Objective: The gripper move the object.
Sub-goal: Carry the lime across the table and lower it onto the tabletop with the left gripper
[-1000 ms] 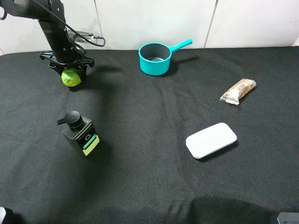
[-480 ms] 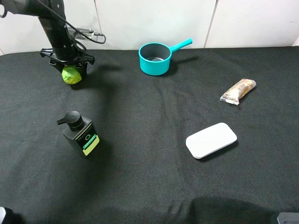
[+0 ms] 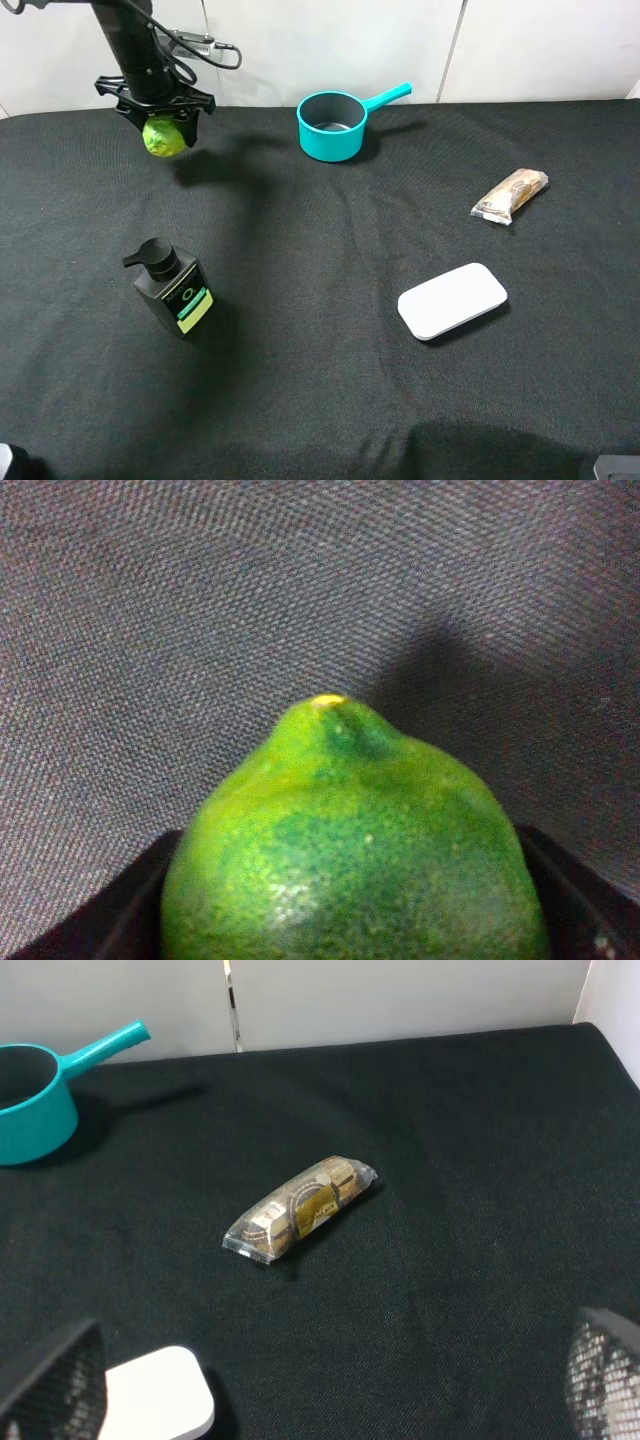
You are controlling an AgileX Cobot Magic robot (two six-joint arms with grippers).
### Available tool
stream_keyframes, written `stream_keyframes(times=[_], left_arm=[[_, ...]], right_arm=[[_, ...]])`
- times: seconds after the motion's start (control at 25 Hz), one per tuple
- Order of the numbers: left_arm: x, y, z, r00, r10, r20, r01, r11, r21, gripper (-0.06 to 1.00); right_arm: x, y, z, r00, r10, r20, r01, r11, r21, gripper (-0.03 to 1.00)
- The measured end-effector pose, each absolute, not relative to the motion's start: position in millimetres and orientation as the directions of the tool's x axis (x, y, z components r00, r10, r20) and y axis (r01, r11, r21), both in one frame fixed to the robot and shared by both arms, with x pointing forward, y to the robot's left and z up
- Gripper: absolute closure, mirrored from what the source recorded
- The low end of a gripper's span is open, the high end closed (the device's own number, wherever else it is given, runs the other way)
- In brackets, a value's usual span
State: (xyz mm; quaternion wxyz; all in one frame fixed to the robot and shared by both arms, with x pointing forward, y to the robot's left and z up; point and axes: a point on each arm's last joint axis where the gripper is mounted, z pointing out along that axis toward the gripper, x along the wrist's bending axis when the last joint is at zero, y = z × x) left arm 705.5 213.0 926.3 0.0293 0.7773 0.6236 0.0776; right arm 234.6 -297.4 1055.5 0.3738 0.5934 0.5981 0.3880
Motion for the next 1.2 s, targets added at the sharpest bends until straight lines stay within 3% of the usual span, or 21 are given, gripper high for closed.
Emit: stream_keyframes(times=[0.68, 1.2], left_arm=[[698.1, 143.7, 954.5, 0.338, 0.937, 0.086, 0.917, -0.349, 0.194, 0.33], [677.7, 95.0, 954.0, 0.438, 0.895, 0.086, 0.876, -0.447, 0.184, 0.33]], right_arm=[[234.6, -297.4, 1055.5, -0.016, 1.0, 0.013, 0.42, -0.005, 0.908, 0.27], [234.5, -297.3, 1055.5, -0.017, 1.0, 0.014, 0.42, -0.005, 0.908, 0.27]])
